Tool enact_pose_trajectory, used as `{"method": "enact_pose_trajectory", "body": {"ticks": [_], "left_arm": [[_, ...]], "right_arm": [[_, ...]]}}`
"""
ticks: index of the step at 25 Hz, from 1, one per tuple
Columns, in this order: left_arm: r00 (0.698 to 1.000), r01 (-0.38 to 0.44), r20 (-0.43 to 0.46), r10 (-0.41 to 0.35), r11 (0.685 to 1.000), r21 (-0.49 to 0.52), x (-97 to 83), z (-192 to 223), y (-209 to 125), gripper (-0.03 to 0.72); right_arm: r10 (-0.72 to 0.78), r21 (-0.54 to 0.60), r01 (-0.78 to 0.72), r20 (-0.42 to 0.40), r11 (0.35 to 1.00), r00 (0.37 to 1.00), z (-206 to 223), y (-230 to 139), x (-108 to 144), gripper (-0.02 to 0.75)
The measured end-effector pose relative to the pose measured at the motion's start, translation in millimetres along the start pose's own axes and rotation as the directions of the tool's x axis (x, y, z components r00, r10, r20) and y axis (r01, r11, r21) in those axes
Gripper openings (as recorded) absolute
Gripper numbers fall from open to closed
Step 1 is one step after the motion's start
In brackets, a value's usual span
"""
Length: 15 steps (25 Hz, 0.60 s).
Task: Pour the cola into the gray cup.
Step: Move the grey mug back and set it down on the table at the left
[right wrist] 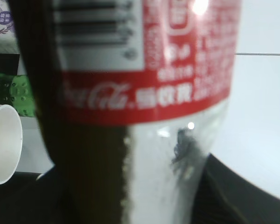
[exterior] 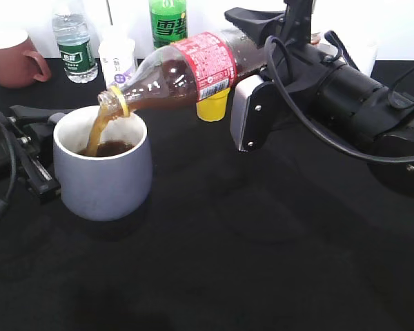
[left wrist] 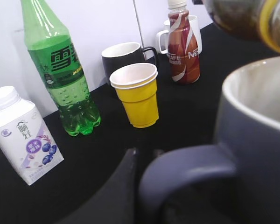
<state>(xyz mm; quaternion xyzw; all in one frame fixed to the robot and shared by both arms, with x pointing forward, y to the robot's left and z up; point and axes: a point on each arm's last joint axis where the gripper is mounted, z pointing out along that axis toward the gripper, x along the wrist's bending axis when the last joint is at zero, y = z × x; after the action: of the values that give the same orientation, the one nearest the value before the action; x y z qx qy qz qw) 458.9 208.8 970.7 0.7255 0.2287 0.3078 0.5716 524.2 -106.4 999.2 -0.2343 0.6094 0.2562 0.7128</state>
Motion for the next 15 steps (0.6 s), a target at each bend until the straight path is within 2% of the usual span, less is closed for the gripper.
{"method": "enact_pose_trajectory", "body": {"ticks": [2,6,11,13,15], "left_arm": [[1.000,-0.001,0.000,0.001,1.000,0.000,0.0,0.0,0.0,0.050],[0.999,0.021,-0.026,-0.023,0.999,-0.050,2.4,-0.2,4.5,0.050],[0.998,0.039,-0.049,-0.043,0.996,-0.083,4.6,-0.4,7.4,0.050],[0.997,0.043,-0.055,-0.048,0.995,-0.087,5.2,-0.5,7.6,0.050],[0.991,0.074,-0.103,-0.084,0.993,-0.095,9.9,-1.0,7.8,0.050]], "right_arm": [[0.011,0.001,-0.011,0.002,1.000,1.000,0.2,-0.2,-0.3,0.393],[0.193,0.006,-0.193,0.003,0.981,0.981,0.4,-0.6,-0.5,0.393],[0.399,0.001,-0.399,0.002,0.917,0.917,0.4,-0.2,-0.4,0.393],[0.621,0.009,-0.621,0.009,0.784,0.784,0.4,-1.2,-0.5,0.393],[0.858,0.020,-0.859,0.042,0.512,0.512,0.4,-4.3,-0.7,0.393]]}}
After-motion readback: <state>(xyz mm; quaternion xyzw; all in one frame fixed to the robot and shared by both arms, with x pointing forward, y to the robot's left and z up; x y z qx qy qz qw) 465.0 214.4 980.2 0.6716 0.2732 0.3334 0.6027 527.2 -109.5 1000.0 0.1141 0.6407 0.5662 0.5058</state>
